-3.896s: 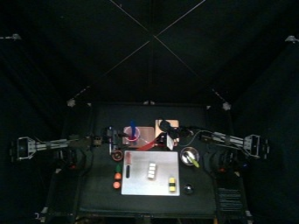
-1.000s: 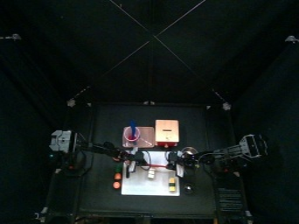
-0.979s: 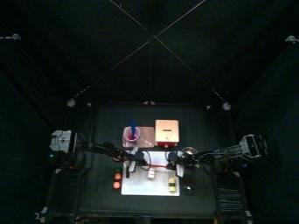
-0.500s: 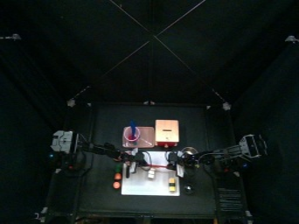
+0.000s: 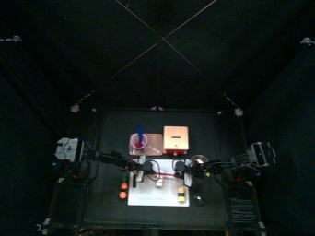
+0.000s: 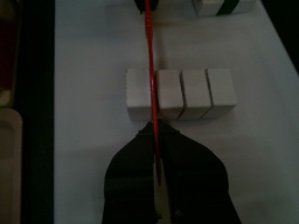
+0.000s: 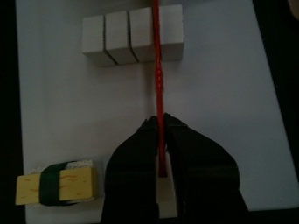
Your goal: Cut white sushi roll
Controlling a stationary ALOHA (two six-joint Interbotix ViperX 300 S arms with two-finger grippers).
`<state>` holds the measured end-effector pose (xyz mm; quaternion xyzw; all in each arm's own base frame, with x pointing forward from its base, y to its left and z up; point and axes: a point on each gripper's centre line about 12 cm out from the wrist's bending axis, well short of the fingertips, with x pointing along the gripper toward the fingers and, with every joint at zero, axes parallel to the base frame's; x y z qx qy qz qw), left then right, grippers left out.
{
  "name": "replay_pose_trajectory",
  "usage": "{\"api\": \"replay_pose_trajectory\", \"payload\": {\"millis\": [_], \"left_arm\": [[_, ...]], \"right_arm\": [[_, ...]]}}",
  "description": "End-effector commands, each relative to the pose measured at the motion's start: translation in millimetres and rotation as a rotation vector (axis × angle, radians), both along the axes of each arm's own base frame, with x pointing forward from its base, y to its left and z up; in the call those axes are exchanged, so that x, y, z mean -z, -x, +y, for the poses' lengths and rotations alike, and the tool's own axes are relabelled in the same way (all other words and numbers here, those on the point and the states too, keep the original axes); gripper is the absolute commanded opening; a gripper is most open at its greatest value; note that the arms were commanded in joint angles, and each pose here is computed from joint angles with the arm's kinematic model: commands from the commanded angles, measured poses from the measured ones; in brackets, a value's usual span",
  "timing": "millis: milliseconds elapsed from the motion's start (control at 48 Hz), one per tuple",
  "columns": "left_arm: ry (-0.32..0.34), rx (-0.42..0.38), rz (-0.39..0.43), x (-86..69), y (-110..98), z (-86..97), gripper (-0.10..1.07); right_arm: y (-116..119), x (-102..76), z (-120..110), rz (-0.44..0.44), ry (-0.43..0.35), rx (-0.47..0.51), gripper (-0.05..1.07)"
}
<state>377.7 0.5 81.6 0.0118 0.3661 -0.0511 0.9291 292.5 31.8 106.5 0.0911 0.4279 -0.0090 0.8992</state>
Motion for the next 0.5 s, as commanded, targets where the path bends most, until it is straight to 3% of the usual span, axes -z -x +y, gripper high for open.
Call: {"api": "replay_pose_trajectory", "payload": {"millis": [0,188,479], "left_arm": [[-0.017,-0.026,0.05,7.2,8,8.7,0.34],[-0.02,-0.032,0.022,-4.9,6,9.4,0.34],[-0.027,-0.009,-0.103,-51.7,4,1.6,0.34]], "right_arm": [[3,5.2,3,0.023,0.0,-0.015,0.37],[0,-1.3,2,-0.001,0.007,-0.019,0.37],[2,-39.0,2,-0.109,0.018,-0.069,0.37]]}}
